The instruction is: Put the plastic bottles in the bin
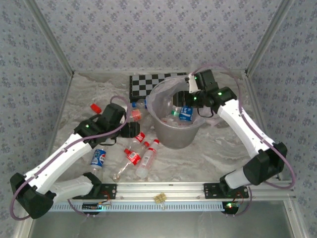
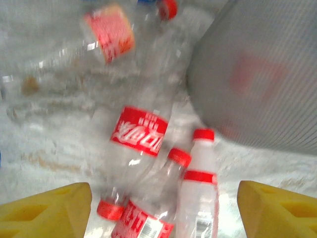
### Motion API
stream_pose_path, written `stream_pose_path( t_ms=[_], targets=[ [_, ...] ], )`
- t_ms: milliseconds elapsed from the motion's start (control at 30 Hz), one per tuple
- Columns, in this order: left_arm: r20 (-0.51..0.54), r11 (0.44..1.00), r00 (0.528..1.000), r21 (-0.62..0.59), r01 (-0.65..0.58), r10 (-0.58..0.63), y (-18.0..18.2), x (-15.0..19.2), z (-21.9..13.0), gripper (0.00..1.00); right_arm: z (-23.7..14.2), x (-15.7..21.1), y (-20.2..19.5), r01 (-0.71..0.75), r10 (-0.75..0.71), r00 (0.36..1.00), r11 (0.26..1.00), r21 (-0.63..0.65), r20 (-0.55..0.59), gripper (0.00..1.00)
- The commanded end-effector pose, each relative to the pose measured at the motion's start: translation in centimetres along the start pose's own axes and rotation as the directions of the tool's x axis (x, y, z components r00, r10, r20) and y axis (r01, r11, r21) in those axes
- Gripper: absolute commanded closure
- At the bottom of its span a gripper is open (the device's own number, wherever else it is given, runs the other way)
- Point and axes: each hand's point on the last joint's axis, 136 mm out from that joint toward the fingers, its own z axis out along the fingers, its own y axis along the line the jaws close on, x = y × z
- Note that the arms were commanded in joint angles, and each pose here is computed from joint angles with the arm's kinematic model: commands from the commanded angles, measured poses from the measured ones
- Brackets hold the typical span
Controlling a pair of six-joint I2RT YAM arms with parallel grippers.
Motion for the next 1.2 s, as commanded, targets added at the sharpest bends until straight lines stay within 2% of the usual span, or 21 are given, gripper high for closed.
stream_pose_path(
  t_ms=[0, 167, 267, 333, 433, 633, 767, 967, 1167],
  targets=[
    [-0.1, 0.999, 0.994, -0.017, 0.043, -0.044, 1.0, 3.4, 0.2, 0.23, -3.6, -1.2, 0.6, 0.014, -0.014, 0.998, 1.0, -0.003, 0.067, 0.32],
    [-0.152, 0.995, 0.988, 0.084, 0.055, -0.042, -0.6, 5.4, 0.6, 0.21, -6.1, -2.5, -0.1, -0.013, 0.015, 0.988, 1.0, -0.014, 0.156, 0.32],
    [-0.211, 0.992, 0.977, 0.114, 0.051, -0.026, -2.0, 7.4, 0.8, 0.24, -7.3, -2.8, -1.0, -0.044, 0.045, 0.98, 0.999, -0.006, 0.196, 0.32],
    [-0.244, 0.994, 0.97, 0.102, 0.042, -0.016, -2.6, 8.7, 1.2, 0.27, -8.3, -3.1, -1.6, -0.064, 0.062, 0.971, 0.998, 0.0, 0.232, 0.32],
    [-0.22, 0.996, 0.976, 0.091, 0.017, 0.004, -3.9, 9.6, 1.9, 0.35, -10.5, -3.8, -2.5, -0.094, 0.088, 0.945, 0.996, 0.004, 0.315, 0.32],
    [-0.222, 0.998, 0.974, 0.056, -0.022, 0.034, -5.6, 12.1, 3.3, 0.41, -15.3, -5.0, -3.8, -0.146, 0.126, 0.874, 0.989, 0.007, 0.47, 0.33],
    [-0.269, 0.996, 0.962, 0.088, -0.029, 0.051, -7.4, 14.3, 5.2, 0.4, -16.2, -4.7, -4.1, -0.167, 0.143, 0.864, 0.986, 0.006, 0.483, 0.33],
    [-0.366, 0.995, 0.926, 0.039, -0.089, 0.097, -6.3, 17.1, 7.1, 0.32, -16.9, -3.9, -4.2, -0.169, 0.14, 0.862, 0.986, 0.015, 0.486, 0.31],
    [-0.365, 0.991, 0.923, -0.006, -0.131, 0.12, -5.3, 18.0, 8.7, 0.29, -18.6, -3.0, -4.0, -0.179, 0.141, 0.852, 0.983, 0.027, 0.505, 0.29]
  ],
)
